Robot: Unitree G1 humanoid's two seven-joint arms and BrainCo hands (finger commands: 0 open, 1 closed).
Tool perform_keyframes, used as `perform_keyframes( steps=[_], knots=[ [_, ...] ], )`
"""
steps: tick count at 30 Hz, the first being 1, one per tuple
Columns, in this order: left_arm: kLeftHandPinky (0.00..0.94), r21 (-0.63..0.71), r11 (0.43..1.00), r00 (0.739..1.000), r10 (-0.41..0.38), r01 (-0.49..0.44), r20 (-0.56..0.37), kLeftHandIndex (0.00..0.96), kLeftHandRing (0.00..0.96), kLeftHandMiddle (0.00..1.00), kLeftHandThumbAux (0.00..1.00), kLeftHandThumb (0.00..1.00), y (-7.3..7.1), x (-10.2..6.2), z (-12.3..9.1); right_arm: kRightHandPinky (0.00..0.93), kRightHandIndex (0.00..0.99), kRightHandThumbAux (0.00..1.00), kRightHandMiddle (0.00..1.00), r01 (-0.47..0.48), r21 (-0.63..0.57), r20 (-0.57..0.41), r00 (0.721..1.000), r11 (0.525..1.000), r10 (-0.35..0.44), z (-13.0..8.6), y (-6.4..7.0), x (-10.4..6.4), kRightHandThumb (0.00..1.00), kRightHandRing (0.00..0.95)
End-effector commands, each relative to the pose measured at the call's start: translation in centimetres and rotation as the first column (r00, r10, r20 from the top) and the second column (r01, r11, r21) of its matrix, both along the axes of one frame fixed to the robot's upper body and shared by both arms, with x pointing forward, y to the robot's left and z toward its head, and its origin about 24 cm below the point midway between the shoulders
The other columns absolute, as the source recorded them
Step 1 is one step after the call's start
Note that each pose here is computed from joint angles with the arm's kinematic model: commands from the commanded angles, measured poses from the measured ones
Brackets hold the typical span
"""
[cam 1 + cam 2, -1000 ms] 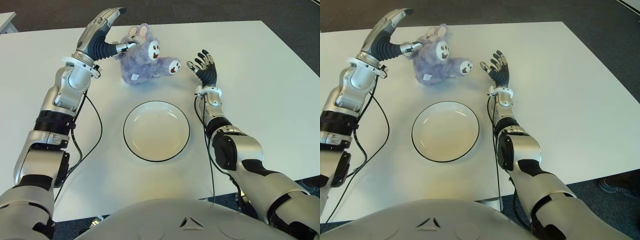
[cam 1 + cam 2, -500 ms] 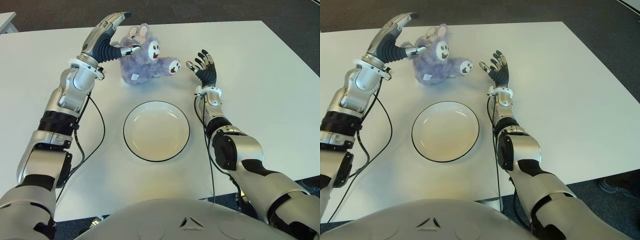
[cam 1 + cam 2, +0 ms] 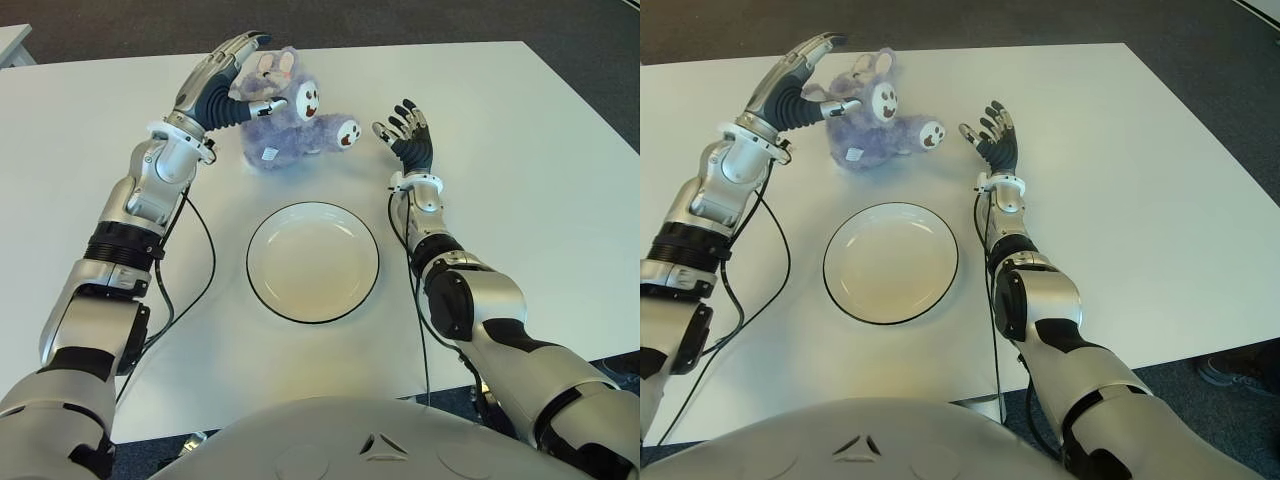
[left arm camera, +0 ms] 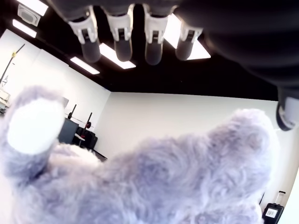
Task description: Put the doll into the plate.
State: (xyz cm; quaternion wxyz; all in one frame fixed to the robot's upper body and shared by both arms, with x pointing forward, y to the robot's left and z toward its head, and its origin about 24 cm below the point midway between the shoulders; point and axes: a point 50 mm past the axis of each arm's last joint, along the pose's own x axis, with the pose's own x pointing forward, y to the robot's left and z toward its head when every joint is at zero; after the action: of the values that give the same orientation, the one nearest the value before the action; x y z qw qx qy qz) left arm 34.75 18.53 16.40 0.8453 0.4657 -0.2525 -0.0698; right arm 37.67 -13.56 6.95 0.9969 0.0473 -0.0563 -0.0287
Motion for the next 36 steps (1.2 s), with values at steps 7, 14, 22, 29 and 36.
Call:
perform_keyframes(
  steps=[7,14,22,29,36],
  knots=[
    [0.0,-0.007,1.0,0.999,-0.028,0.028,-0.023,0.0,0.016,0.053,0.366,0.147,-0.7,0.4,-0.6,0.171,0.099,0.854,0.132,-0.006,-0.007,-0.071,0.997,1.0,0.005,-1.8,0.3,-0.8,0.194,0.139],
    [0.0,-0.016,0.999,0.999,-0.039,0.039,-0.017,0.0,0.019,0.058,0.378,0.145,-1.0,0.4,-0.7,0.174,0.113,0.848,0.143,-0.004,-0.003,-0.073,0.997,1.0,0.003,-1.8,0.3,-0.8,0.218,0.147],
    [0.0,-0.007,0.999,0.999,-0.043,0.043,-0.005,0.0,0.017,0.054,0.364,0.127,-1.3,0.5,-0.9,0.167,0.104,0.837,0.135,-0.001,-0.002,-0.075,0.997,1.0,0.001,-1.8,0.3,-0.7,0.208,0.141],
    [0.0,-0.002,0.999,0.999,-0.05,0.05,-0.007,0.0,0.021,0.053,0.365,0.118,-1.5,0.5,-0.9,0.169,0.108,0.847,0.139,-0.003,-0.002,-0.073,0.997,1.0,0.003,-1.8,0.3,-0.7,0.214,0.142],
    [0.0,0.001,0.998,0.998,-0.059,0.059,-0.018,0.0,0.02,0.045,0.367,0.124,-1.9,0.4,-1.2,0.167,0.105,0.826,0.133,-0.006,-0.006,-0.075,0.997,1.0,0.006,-1.8,0.3,-0.7,0.195,0.138]
  ],
)
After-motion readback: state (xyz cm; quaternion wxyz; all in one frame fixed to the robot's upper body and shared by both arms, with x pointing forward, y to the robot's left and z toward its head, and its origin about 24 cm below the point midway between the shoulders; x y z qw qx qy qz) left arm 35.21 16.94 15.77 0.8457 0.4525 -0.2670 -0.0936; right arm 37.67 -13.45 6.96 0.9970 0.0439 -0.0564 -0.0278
